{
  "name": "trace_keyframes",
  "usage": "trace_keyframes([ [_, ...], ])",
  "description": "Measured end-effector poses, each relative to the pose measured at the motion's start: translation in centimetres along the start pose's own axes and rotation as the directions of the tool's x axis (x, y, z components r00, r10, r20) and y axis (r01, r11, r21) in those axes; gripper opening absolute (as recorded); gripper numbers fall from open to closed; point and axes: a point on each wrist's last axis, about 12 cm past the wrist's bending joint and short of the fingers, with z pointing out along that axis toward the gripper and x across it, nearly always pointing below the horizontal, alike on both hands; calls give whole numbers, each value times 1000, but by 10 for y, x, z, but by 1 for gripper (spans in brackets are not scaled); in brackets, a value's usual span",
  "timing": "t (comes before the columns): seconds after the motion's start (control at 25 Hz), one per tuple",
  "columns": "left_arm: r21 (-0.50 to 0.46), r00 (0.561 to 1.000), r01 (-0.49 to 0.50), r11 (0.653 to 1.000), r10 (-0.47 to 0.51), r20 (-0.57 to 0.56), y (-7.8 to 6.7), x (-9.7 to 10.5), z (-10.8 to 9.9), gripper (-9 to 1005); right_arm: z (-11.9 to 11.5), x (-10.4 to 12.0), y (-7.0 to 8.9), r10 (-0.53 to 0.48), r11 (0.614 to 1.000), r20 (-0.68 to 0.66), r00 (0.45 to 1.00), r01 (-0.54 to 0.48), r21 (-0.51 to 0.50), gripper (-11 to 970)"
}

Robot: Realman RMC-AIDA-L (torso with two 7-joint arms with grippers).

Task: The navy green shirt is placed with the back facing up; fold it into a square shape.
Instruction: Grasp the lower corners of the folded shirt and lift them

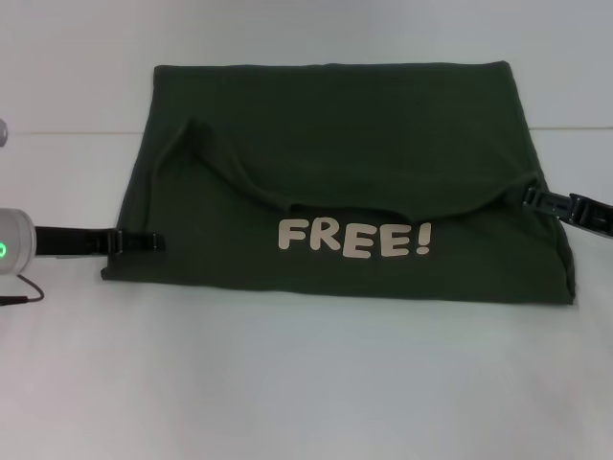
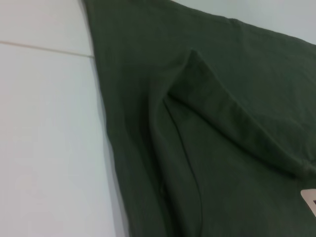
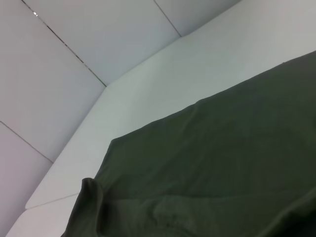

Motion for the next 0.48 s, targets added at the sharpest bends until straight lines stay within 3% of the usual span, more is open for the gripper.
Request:
trace_keyframes([
  [0.48, 66, 999, -4, 998, 6, -39, -13, 2, 5, 784, 1, -1, 1, -6, 1000, -6, 1000, 6, 1, 894],
])
